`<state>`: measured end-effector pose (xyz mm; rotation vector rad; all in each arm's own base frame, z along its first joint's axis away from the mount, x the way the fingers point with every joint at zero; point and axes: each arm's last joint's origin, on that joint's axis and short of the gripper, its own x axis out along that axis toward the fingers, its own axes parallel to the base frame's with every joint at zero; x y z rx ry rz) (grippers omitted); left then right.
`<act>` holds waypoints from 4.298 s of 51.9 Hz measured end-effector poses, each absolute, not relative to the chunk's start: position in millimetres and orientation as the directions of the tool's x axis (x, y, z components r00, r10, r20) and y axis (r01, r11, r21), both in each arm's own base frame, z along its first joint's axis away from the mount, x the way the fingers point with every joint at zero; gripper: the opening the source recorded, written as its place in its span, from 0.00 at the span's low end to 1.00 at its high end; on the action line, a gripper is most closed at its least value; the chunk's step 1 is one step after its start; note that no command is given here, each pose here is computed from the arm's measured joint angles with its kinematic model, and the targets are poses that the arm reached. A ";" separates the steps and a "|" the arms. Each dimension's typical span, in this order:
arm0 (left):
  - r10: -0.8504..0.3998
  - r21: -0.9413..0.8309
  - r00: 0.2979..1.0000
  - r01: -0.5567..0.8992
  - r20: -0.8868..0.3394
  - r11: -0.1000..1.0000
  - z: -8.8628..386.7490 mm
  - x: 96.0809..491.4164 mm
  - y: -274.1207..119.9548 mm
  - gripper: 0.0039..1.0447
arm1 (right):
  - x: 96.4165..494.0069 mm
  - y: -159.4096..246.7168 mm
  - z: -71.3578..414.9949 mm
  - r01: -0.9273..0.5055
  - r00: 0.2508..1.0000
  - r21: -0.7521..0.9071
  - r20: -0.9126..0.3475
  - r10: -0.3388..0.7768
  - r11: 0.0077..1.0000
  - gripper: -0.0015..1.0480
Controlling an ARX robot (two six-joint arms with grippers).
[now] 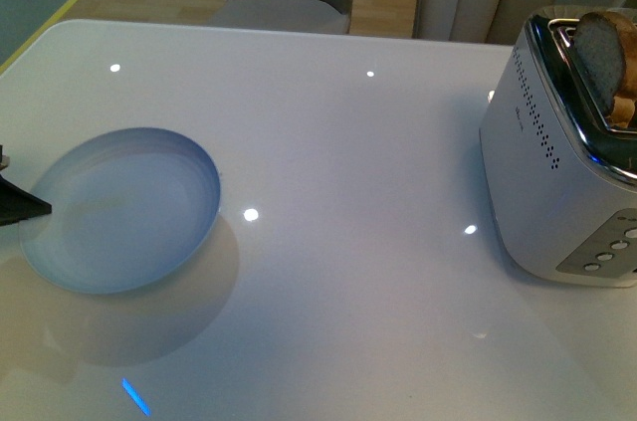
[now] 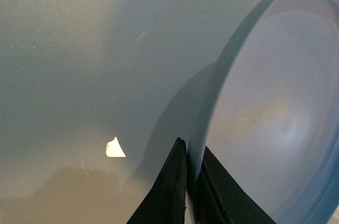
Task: Left arm holds plate, right arm toasts bread
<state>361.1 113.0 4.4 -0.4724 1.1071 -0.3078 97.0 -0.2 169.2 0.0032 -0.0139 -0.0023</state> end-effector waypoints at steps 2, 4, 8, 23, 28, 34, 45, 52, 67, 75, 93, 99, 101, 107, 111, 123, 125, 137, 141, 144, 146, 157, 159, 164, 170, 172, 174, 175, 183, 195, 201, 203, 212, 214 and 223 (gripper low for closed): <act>-0.468 -0.512 0.415 0.007 -0.780 0.859 0.6 362.5 111.8 0.03 | 97.0 -0.2 169.2 0.002 1.000 0.004 0.014 -0.002 1.000 0.92; -0.472 -0.515 0.412 0.009 -0.779 0.857 -3.8 364.5 110.9 0.03 | 97.0 -0.2 169.2 0.002 1.000 0.004 0.014 -0.002 1.000 0.92; -0.475 -0.516 0.410 0.012 -0.779 0.857 -10.1 367.8 109.9 0.03 | 97.0 -0.2 169.2 0.002 1.000 0.004 0.014 -0.002 1.000 0.92; -0.476 -0.515 0.414 0.021 -0.776 0.857 -20.2 379.1 109.7 0.03 | 97.0 -0.2 169.2 0.002 1.000 0.004 0.014 -0.002 1.000 0.92; -0.475 -0.514 0.405 0.015 -0.781 0.858 -26.4 380.2 108.9 0.03 | 97.0 -0.2 169.2 0.002 1.000 0.004 0.014 -0.002 1.000 0.92; -0.478 -0.519 0.401 0.008 -0.781 0.855 -29.3 381.1 108.4 0.03 | 97.0 -0.2 169.2 0.002 1.000 0.004 0.014 -0.002 1.000 0.92; -0.493 -0.531 0.400 0.018 -0.773 0.847 -27.6 384.0 105.8 0.29 | 97.0 -0.2 169.2 0.002 1.000 0.003 0.014 -0.002 1.000 0.92; -0.502 -0.536 0.401 0.031 -0.766 0.844 -24.6 380.2 102.9 0.58 | 97.0 -0.2 169.2 0.002 1.000 0.004 0.014 -0.002 1.000 0.92; -0.445 -0.454 0.444 0.093 -0.778 0.886 3.4 352.6 103.1 0.94 | 97.0 -0.2 169.2 0.002 1.000 0.004 0.014 -0.002 1.000 0.92; -0.393 -0.382 0.509 0.132 -0.766 0.915 40.5 338.5 102.8 0.93 | 97.0 -0.2 169.2 0.002 1.000 0.004 0.014 -0.002 1.000 0.92; -0.317 -0.163 0.717 0.277 -0.621 0.947 155.3 307.8 68.9 0.93 | 97.0 -0.2 169.2 0.002 1.000 0.004 0.014 -0.002 1.000 0.92; -0.319 -0.107 0.769 0.315 -0.554 0.943 191.9 291.3 50.5 0.93 | 97.0 -0.2 169.2 0.002 1.000 0.004 0.014 -0.002 1.000 0.92; -0.327 -0.094 0.786 0.328 -0.524 0.940 204.2 283.1 42.9 0.93 | 97.0 -0.2 169.2 0.002 1.000 0.004 0.014 -0.002 1.000 0.92; -0.344 -0.094 0.824 0.339 -0.450 0.936 230.4 253.8 21.7 0.93 | 97.0 -0.2 169.2 0.002 1.000 0.004 0.014 -0.002 1.000 0.92; -0.335 -0.107 0.852 0.320 -0.401 0.941 239.6 232.9 11.6 0.93 | 97.0 -0.2 169.2 0.002 1.000 0.004 0.014 -0.002 1.000 0.92; -0.007 0.010 1.000 0.007 -0.014 1.000 231.7 190.5 0.7 0.64 | 97.0 -0.2 169.2 0.002 1.000 0.004 0.014 -0.002 1.000 0.92; 0.006 0.008 1.000 -0.006 -0.002 1.000 224.1 183.8 1.0 0.54 | 97.0 -0.2 169.2 0.002 1.000 0.004 0.014 -0.002 1.000 0.92; 0.003 0.006 1.000 -0.003 -0.006 1.000 201.4 162.1 0.4 0.12 | 97.0 -0.2 169.2 0.002 1.000 0.004 0.014 -0.002 1.000 0.92; 0.003 0.001 1.000 -0.003 -0.003 1.000 197.4 156.8 0.4 0.02 | 97.0 -0.2 169.2 0.002 1.000 0.004 0.014 -0.002 1.000 0.92; 0.003 0.002 1.000 -0.003 -0.004 1.000 194.0 152.7 0.4 0.02 | 97.0 -0.2 169.2 0.002 1.000 0.004 0.014 -0.002 1.000 0.92; 0.003 0.002 1.000 -0.003 -0.004 1.000 192.3 150.8 0.4 0.02 | 97.0 -0.2 169.2 0.002 1.000 0.004 0.014 -0.002 1.000 0.92; 0.003 0.002 1.000 -0.003 -0.005 1.000 181.6 136.3 0.3 0.02 | 97.0 -0.2 169.2 0.002 1.000 0.004 0.014 -0.002 1.000 0.92; 0.003 0.002 1.000 -0.003 -0.005 1.000 180.3 134.2 0.3 0.02 | 97.0 -0.2 169.2 0.002 1.000 0.004 0.014 -0.002 1.000 0.92; 0.003 0.002 1.000 -0.003 -0.005 1.000 177.8 129.8 0.3 0.02 | 97.0 -0.2 169.2 0.002 1.000 0.004 0.014 -0.002 1.000 0.92; 0.003 0.002 1.000 -0.003 -0.002 1.000 176.0 126.1 0.3 0.02 | 97.0 -0.2 169.2 0.002 1.000 0.004 0.014 -0.002 1.000 0.92; 0.003 0.002 1.000 -0.003 0.012 1.000 173.4 124.8 0.3 0.02 | 97.0 -0.2 169.2 0.002 1.000 0.004 0.014 -0.002 1.000 0.92; 0.003 0.002 1.000 -0.003 0.008 1.000 170.2 123.8 0.3 0.02 | 97.0 -0.2 169.2 0.002 1.000 0.004 0.014 -0.002 1.000 0.92; 0.001 0.002 1.000 -0.001 0.006 1.000 169.9 123.4 0.3 0.02 | 97.0 -0.2 169.2 0.002 1.000 0.004 0.014 -0.002 1.000 0.92; 0.003 0.002 1.000 -0.003 0.013 1.000 170.8 119.3 0.3 0.02 | 97.0 -0.2 169.2 0.002 1.000 0.004 0.014 -0.002 1.000 0.92; 0.003 0.002 1.000 -0.003 0.014 1.000 170.8 112.9 0.3 0.02 | 97.0 -0.2 169.2 0.002 1.000 0.004 0.014 -0.002 1.000 0.92; 0.003 0.002 1.000 -0.003 0.012 1.000 170.5 110.8 0.3 0.02 | 97.0 -0.2 169.2 0.002 1.000 0.004 0.014 -0.002 1.000 0.92; 0.003 0.002 1.000 -0.003 0.013 1.000 170.5 110.0 0.3 0.02 | 97.0 -0.2 169.2 0.002 1.000 0.004 0.014 -0.002 1.000 0.92; 0.001 0.002 1.000 -0.001 -0.015 1.000 166.9 103.8 0.2 0.02 | 97.0 -0.2 169.2 0.002 1.000 0.003 0.014 -0.002 1.000 0.92; 0.003 0.002 1.000 -0.003 -0.019 1.000 165.8 100.3 0.3 0.02 | 97.0 -0.2 169.2 0.002 1.000 0.003 0.014 -0.002 1.000 0.92; 0.003 0.002 1.000 -0.003 0.008 1.000 167.5 97.4 0.2 0.02 | 97.0 -0.2 169.2 0.002 1.000 0.004 0.014 -0.002 1.000 0.92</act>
